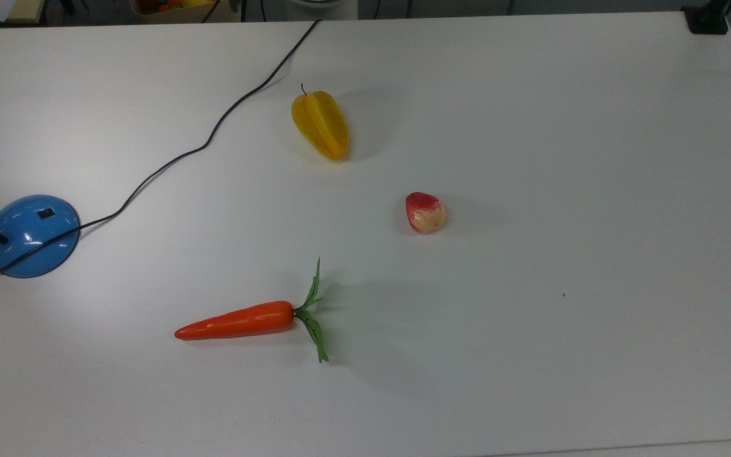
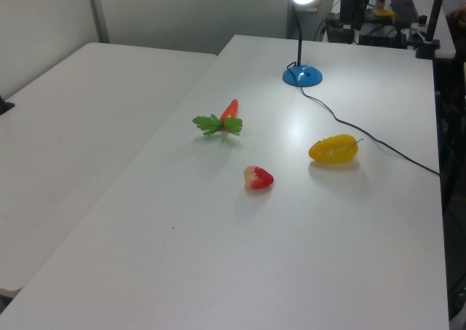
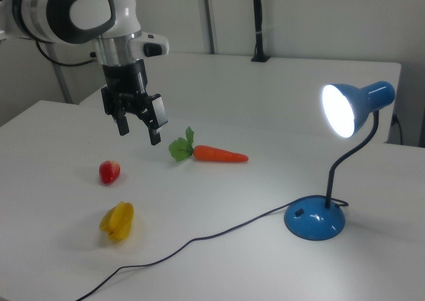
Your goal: Turn off lamp
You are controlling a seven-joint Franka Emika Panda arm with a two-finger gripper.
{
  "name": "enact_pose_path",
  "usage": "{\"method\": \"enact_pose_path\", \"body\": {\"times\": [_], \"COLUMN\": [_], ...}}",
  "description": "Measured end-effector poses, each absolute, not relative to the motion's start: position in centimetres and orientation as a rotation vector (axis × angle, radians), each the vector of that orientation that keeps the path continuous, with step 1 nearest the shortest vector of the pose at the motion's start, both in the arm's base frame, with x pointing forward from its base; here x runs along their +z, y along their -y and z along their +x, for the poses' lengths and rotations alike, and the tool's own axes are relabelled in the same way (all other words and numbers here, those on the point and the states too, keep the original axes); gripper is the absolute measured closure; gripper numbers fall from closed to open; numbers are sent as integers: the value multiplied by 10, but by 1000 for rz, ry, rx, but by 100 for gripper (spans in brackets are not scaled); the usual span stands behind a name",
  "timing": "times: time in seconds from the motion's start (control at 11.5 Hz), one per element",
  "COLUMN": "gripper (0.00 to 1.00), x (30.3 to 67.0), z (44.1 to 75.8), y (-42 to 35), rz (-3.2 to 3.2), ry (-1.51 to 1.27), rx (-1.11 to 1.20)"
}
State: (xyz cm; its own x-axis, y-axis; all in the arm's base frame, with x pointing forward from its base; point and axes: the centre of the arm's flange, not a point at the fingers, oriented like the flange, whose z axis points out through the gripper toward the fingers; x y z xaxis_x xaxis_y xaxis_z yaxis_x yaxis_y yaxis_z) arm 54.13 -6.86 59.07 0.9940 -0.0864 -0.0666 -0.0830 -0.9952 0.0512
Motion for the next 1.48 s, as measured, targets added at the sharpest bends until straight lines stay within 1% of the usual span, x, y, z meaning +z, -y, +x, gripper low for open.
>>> {"method": "enact_pose_path", "body": {"times": [1.39,1.48], "gripper": [0,4], "x": [592,592], "z": [542,542], "y": [69,69], "rz": [3088,3088], "ry": [139,140], "rx": [-103,-102]}}
